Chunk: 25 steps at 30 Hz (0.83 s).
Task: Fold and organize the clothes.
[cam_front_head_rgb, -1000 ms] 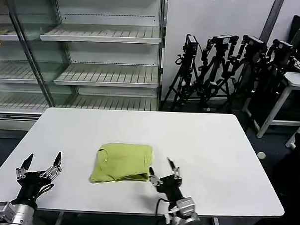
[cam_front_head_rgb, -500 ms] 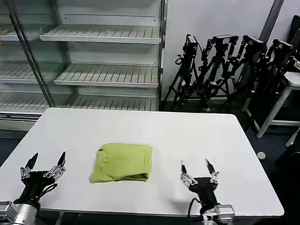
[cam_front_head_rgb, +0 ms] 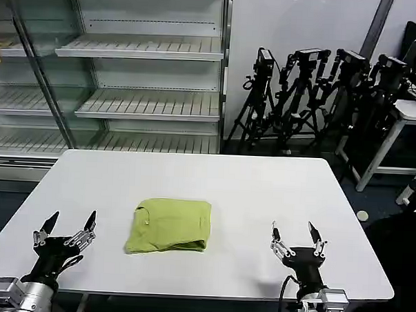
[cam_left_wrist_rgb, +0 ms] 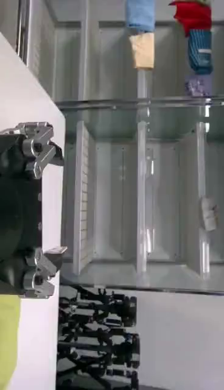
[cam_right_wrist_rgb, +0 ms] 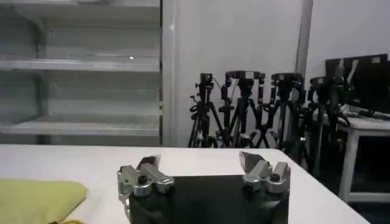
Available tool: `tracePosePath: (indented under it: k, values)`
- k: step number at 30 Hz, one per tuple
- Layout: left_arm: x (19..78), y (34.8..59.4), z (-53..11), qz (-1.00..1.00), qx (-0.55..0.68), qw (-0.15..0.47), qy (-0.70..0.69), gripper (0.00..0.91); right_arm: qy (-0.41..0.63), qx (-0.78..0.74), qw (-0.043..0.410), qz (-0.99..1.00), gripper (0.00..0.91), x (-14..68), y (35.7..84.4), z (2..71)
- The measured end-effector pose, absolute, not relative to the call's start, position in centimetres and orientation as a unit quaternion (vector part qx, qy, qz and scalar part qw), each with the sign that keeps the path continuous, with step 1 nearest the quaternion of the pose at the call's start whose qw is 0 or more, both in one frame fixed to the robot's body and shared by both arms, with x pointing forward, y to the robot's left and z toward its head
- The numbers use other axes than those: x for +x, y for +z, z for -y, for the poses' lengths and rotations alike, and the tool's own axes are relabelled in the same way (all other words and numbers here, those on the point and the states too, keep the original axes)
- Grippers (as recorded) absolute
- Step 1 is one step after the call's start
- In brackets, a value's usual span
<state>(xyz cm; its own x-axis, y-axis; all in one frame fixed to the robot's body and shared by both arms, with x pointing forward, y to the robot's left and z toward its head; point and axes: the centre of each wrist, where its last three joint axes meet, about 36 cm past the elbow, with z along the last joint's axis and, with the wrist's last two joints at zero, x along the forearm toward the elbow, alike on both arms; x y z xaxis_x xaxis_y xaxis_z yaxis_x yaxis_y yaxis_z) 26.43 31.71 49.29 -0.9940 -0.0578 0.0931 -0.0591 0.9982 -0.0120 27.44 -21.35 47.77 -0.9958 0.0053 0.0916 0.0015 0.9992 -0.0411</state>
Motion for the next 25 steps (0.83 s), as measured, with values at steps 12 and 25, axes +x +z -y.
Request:
tracePosePath:
  k: [12, 25]
  values:
    - [26.4, 49.8, -31.3, 0.999, 0.016, 0.045, 0.014, 0.907, 0.029, -0.008, 0.042, 0.999, 0.907, 26.4, 48.9, 22.1]
    - [25.9, 50.2, -31.0, 0.998, 0.003, 0.053, 0.014, 0.907, 0.027, -0.007, 0.037, 0.999, 0.907, 26.0, 49.6, 22.4]
